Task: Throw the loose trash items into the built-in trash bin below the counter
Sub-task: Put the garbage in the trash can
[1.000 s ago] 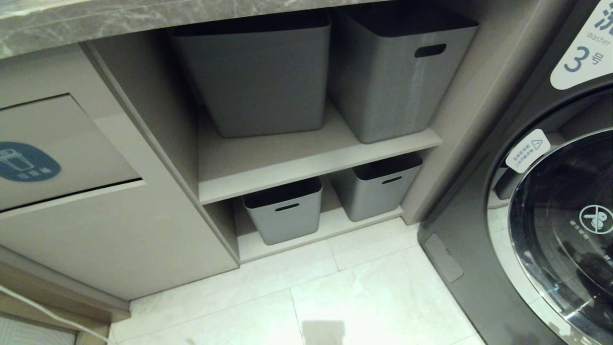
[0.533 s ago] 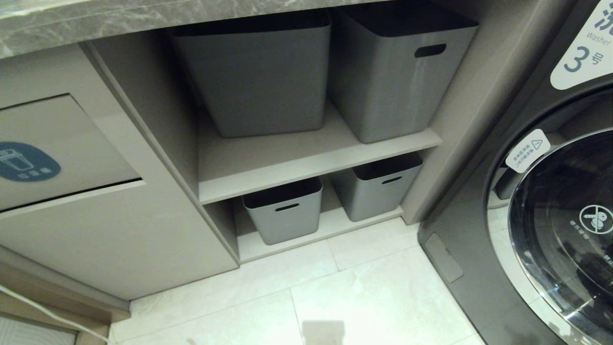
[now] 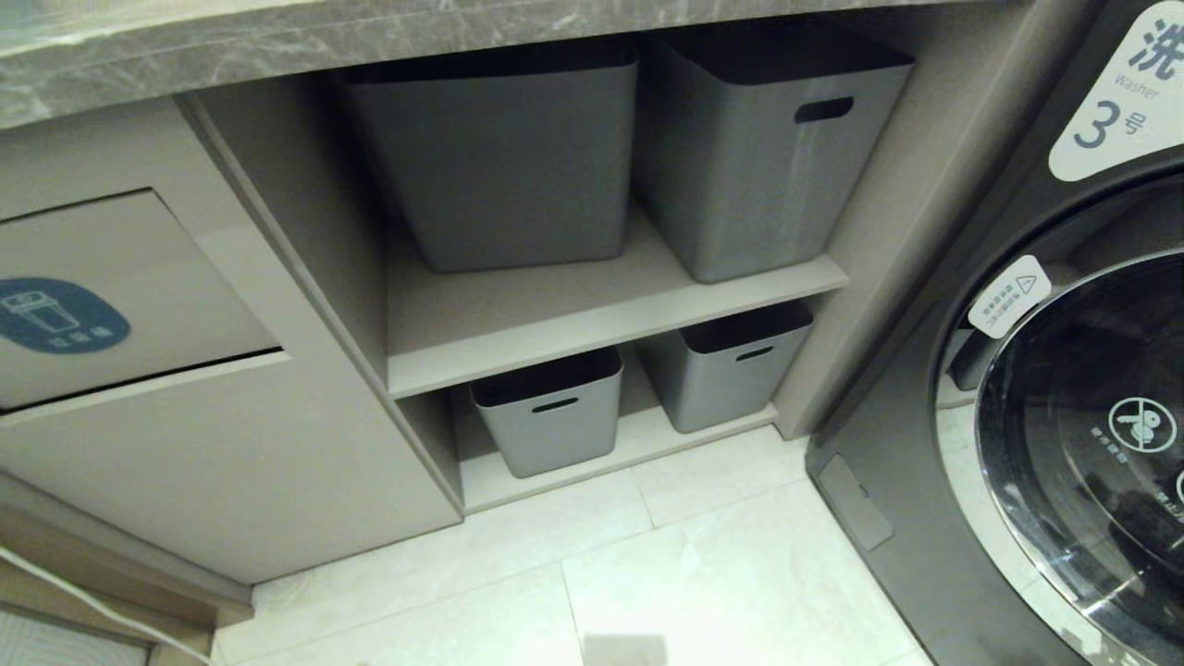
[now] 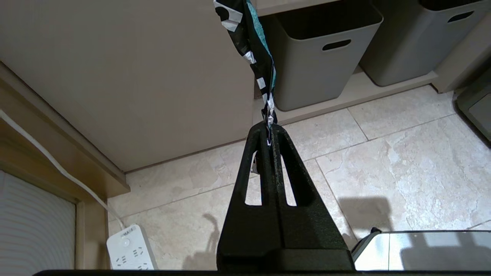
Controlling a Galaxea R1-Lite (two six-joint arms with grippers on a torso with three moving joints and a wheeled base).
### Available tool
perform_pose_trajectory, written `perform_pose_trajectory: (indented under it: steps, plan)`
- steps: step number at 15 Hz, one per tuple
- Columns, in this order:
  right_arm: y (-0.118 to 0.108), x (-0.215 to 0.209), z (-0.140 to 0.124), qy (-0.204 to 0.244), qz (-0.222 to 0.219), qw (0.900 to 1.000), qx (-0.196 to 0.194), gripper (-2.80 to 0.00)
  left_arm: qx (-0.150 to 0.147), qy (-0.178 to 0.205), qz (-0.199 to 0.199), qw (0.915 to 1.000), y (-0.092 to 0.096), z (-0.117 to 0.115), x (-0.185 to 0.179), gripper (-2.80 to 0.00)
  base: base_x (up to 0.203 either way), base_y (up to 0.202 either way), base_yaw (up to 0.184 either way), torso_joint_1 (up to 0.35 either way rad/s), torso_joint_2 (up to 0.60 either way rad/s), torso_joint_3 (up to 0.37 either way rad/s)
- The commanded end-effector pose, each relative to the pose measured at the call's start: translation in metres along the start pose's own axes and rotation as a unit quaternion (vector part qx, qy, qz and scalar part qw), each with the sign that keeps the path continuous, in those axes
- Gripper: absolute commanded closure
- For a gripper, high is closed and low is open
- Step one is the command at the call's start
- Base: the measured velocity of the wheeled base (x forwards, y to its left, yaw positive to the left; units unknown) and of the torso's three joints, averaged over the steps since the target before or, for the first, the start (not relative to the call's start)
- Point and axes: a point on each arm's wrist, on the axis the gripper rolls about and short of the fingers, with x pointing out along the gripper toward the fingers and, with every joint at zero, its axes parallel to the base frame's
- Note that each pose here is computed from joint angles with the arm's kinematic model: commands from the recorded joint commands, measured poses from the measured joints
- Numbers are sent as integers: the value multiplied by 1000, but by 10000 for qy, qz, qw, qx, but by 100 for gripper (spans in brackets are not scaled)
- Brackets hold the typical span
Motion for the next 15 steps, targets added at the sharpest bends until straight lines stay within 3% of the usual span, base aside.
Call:
perform_pose_trajectory:
  steps: [1, 9, 15]
  plan:
    - [0, 0, 0, 10, 3, 10000, -2, 0, 0, -2, 2, 10000, 0, 0, 0, 0, 0, 0, 0, 1, 3, 193]
    - [0, 0, 0, 5, 3, 10000, -2, 0, -6, -8, 2, 10000, 0, 0, 0, 0, 0, 0, 0, 3, 2, 199]
    - [0, 0, 0, 2, 3, 10000, -2, 0, -15, -2, 2, 10000, 0, 0, 0, 0, 0, 0, 0, 2, 2, 50]
